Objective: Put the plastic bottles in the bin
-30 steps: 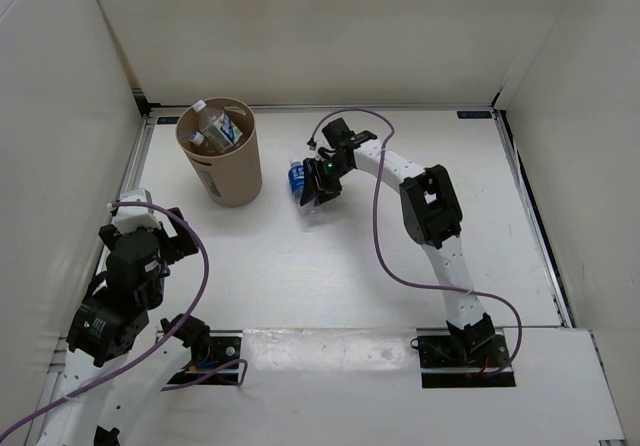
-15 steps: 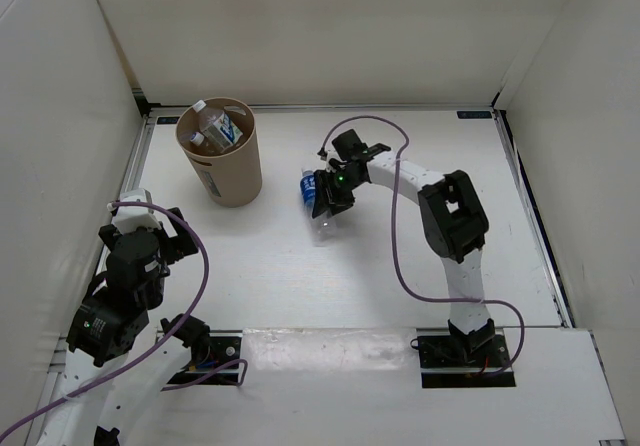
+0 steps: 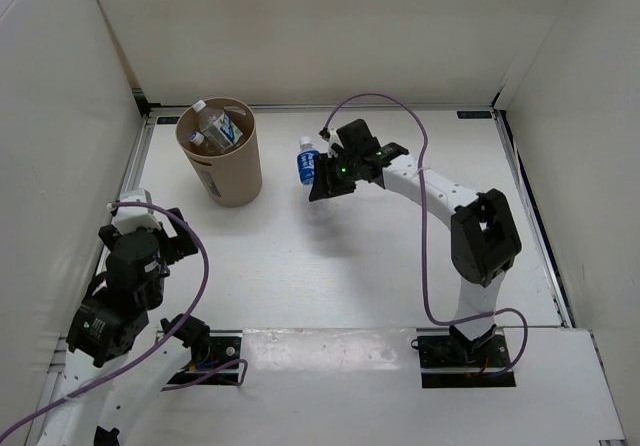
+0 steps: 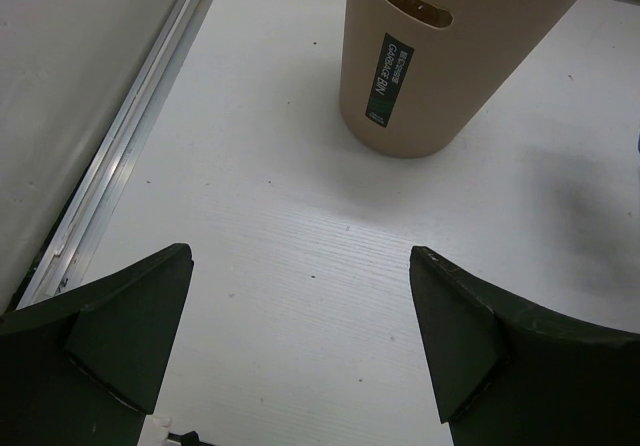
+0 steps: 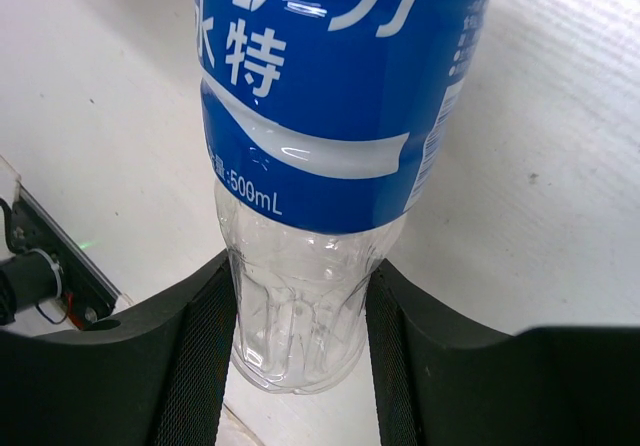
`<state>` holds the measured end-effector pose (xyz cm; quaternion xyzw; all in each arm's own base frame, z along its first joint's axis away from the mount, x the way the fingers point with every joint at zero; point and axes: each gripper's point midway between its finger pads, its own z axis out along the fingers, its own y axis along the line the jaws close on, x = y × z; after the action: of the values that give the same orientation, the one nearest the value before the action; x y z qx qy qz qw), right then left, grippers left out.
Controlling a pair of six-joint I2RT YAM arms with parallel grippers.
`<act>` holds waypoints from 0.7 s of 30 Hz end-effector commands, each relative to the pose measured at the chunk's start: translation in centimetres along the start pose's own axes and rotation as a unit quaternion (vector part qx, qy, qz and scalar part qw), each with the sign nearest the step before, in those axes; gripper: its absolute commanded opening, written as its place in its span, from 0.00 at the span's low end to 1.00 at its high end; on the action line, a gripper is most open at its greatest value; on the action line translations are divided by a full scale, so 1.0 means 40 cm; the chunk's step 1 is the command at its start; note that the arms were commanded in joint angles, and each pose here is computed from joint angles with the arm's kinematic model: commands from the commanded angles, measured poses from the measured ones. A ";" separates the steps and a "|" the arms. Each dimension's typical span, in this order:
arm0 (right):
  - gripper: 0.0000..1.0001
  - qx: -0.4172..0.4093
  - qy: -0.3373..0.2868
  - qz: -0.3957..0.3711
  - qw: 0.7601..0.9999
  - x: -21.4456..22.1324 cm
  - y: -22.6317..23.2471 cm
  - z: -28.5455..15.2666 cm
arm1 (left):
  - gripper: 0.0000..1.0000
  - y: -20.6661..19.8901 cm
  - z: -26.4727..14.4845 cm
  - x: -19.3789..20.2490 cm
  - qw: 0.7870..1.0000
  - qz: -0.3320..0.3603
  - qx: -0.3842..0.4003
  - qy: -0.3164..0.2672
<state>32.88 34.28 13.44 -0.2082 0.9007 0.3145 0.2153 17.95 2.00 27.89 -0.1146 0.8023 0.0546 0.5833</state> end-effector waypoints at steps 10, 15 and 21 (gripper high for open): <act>0.00 0.000 -0.164 -0.054 0.985 -0.156 0.104 -0.173 | 1.00 0.008 -0.010 -0.003 1.000 -0.005 0.000 -0.009; 0.00 0.007 -0.295 -0.113 0.949 -0.295 0.220 -0.291 | 1.00 0.006 -0.012 -0.003 1.000 -0.006 0.004 -0.009; 0.00 -0.002 -0.407 -0.166 0.898 -0.461 0.358 -0.383 | 1.00 0.002 -0.017 -0.004 1.000 -0.006 0.012 -0.011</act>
<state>34.98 37.71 32.85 -0.2199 0.7655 0.3288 0.5075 17.63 1.77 28.13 -0.1090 0.7985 0.0433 0.5905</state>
